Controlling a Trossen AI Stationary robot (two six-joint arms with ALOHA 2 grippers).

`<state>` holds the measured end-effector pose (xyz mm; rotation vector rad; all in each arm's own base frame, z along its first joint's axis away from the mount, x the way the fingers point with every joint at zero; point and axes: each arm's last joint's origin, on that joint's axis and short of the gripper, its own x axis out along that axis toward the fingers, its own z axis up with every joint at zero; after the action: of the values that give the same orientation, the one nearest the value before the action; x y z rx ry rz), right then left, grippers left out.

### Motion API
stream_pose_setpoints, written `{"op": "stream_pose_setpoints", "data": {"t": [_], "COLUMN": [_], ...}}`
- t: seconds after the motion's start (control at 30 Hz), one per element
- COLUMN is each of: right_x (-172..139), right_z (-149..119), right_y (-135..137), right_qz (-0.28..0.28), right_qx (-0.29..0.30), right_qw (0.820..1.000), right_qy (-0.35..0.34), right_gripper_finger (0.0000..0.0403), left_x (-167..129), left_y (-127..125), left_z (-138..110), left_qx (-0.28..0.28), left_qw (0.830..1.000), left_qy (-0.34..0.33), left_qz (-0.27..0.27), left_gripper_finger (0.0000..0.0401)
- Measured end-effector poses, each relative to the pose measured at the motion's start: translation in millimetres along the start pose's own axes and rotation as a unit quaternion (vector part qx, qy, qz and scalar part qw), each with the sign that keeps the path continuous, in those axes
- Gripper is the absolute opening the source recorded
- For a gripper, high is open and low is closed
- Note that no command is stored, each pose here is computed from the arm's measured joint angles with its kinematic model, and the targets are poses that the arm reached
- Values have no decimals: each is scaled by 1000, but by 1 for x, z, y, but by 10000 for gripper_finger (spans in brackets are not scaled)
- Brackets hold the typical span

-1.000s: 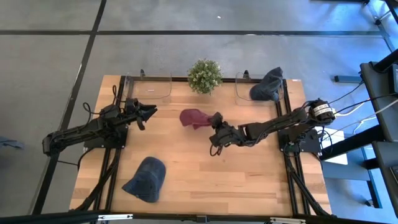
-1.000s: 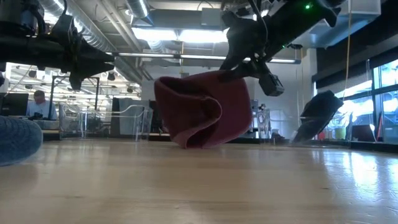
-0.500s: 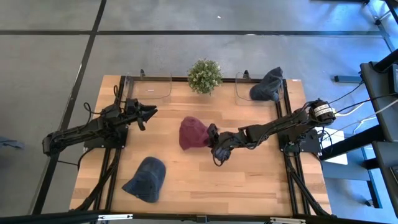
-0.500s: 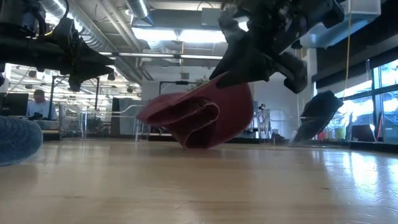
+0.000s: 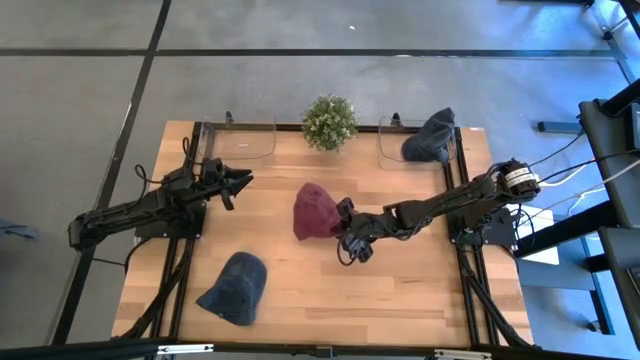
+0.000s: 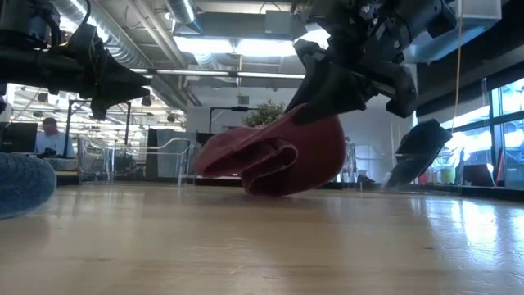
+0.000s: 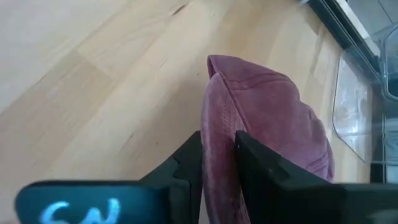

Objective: Pick & Place hat
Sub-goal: Put the red cap into the left transparent bin

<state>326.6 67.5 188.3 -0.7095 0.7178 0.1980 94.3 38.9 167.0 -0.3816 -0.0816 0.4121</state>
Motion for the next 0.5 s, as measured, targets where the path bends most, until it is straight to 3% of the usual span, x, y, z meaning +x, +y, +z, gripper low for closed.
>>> {"op": "stream_pose_setpoints", "data": {"t": [0.5], "right_x": [1], "right_z": [-2], "right_y": [3], "right_qz": [22], "right_qx": [27], "right_qw": [999], "right_qy": [-2], "right_gripper_finger": [247], "left_x": [0], "left_y": [0], "left_z": [0], "left_qx": [-6], "left_qw": [1000], "left_qy": [0], "left_qz": [0], "left_gripper_finger": [120]}}
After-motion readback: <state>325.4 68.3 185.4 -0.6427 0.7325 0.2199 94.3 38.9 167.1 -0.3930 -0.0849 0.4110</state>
